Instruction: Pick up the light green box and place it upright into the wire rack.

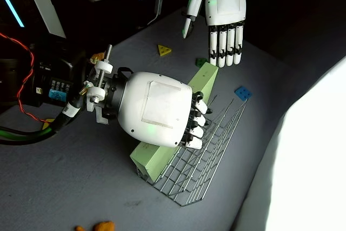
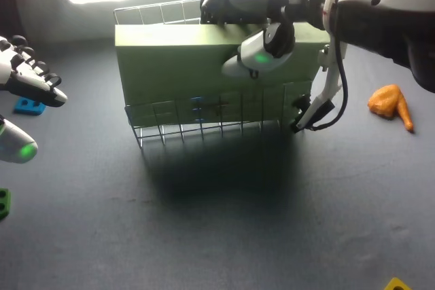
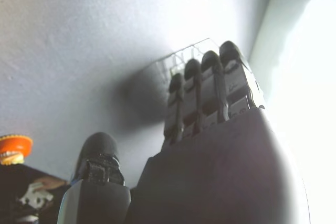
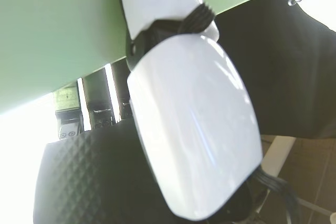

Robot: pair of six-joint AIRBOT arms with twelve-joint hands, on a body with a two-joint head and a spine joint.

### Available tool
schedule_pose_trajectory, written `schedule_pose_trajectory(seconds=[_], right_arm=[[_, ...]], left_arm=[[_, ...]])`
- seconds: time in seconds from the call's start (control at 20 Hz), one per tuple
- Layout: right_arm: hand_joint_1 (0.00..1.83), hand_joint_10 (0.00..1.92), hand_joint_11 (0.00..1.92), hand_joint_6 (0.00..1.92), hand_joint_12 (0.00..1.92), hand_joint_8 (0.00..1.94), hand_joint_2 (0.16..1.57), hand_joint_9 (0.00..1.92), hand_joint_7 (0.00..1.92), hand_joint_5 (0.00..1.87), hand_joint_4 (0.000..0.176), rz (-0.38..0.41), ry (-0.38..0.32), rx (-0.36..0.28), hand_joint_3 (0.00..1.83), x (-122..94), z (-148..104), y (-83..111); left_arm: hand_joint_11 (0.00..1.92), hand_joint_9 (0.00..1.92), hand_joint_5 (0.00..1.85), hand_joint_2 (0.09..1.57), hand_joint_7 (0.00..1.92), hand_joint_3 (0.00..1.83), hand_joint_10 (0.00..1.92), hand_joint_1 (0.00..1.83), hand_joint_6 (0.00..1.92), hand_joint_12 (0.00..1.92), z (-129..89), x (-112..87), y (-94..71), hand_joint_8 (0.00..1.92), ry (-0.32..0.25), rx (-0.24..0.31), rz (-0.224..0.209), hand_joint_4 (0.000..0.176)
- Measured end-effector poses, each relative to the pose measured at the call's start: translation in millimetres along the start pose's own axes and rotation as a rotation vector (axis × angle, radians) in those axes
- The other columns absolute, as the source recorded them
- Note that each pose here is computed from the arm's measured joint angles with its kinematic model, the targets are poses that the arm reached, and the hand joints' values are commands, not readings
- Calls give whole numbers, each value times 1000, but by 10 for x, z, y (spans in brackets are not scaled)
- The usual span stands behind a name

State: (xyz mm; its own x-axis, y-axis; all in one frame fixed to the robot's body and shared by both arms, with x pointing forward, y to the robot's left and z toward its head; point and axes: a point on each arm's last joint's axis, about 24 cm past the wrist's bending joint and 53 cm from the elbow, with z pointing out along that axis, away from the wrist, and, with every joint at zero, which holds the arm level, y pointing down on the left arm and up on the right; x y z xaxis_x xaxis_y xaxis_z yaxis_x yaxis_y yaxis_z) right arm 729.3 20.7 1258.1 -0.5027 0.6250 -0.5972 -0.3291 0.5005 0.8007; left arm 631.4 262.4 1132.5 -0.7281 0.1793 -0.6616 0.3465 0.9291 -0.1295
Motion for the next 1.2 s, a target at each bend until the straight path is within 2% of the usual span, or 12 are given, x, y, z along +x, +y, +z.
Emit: schedule_pose_trajectory(seconds=[0.05, 0.2, 0.25, 0.3, 0.35, 0.4, 0.45, 0.6, 0.7, 0.85, 0.95, 1.2], right_arm=[[1207, 1387, 530, 1268, 1792, 1307, 1214, 701, 842, 733, 0, -1, 0, 0, 1, 1, 0, 1], [1172, 1251, 522, 1328, 1746, 1248, 1214, 712, 861, 722, 0, -1, 5, 1, 0, 24, 3, -7], [1165, 1212, 489, 1362, 1739, 1231, 1216, 686, 841, 728, 8, -1, 5, 1, 1, 27, 5, -5], [1118, 1152, 410, 1299, 1716, 878, 1213, 644, 736, 766, 0, -1, 6, 1, 0, 31, 5, -8], [1107, 1095, 376, 1282, 1680, 675, 1211, 640, 755, 777, 0, -4, 6, 3, 0, 36, 4, -18], [1108, 1016, 331, 887, 1604, 559, 1123, 606, 748, 615, 0, -4, 8, 4, 0, 43, 3, -27], [1105, 944, 290, 679, 1565, 462, 1088, 572, 740, 593, 0, -5, 11, 7, 0, 58, 2, -43], [1026, 752, 157, 410, 1484, 216, 1067, 507, 711, 559, 0, -5, 9, 7, 0, 54, 2, -44], [1007, 617, 161, 286, 1448, 97, 1042, 544, 734, 586, 0, -4, 9, 8, 0, 55, 2, -46], [925, 487, 56, 169, 1439, 3, 1039, 422, 602, 517, 0, -4, 11, 7, 1, 58, 2, -43], [912, 413, 16, 112, 1453, 0, 1037, 416, 561, 501, 0, 0, 17, 3, 0, 60, -2, -29], [930, 334, 0, 55, 1428, 0, 1015, 411, 512, 463, 0, -9, -4, -34, 0, -136, -168, 149]], left_arm=[[0, 109, 132, 1226, 166, 0, 4, 22, 0, 139, 0, 0, 0, 1, 0, 0, 0, 0], [0, 111, 138, 1229, 169, 2, 0, 23, 0, 135, 0, 0, 1, 0, 0, 0, 0, 0], [0, 126, 144, 1225, 182, 0, 4, 33, 2, 176, 0, 0, 0, 3, 0, 0, 0, 0], [0, 120, 134, 1227, 166, 1, 1, 32, 0, 183, 1, -1, -2, 0, 0, 0, 0, 0], [0, 129, 142, 1224, 175, 0, 3, 46, 2, 211, 1, -1, -2, 2, 0, 0, 0, 0], [0, 127, 135, 1222, 175, 0, 2, 48, 0, 216, 0, 0, 0, 2, 0, 0, 0, 0], [0, 135, 144, 1220, 194, 0, 4, 42, 3, 240, 0, 0, 1, 6, 0, 0, 0, 0], [0, 107, 130, 1227, 182, 2, 1, 22, 0, 194, 1, -1, -2, 0, 0, 0, 0, 0], [0, 121, 121, 1221, 169, 0, 5, 30, 2, 204, 0, 0, 1, 1, 0, 0, 0, 0], [0, 125, 130, 1214, 173, 0, 3, 67, 4, 237, 1, -1, -2, 1, 0, 0, 0, 0], [0, 121, 126, 1215, 157, 0, 1, 68, 2, 234, 1, -1, -1, 0, 0, 0, 1, 0], [0, 107, 150, 1222, 164, 1, 3, 12, 6, 152, 1, -1, -1, 2, 0, 0, 1, 0]])
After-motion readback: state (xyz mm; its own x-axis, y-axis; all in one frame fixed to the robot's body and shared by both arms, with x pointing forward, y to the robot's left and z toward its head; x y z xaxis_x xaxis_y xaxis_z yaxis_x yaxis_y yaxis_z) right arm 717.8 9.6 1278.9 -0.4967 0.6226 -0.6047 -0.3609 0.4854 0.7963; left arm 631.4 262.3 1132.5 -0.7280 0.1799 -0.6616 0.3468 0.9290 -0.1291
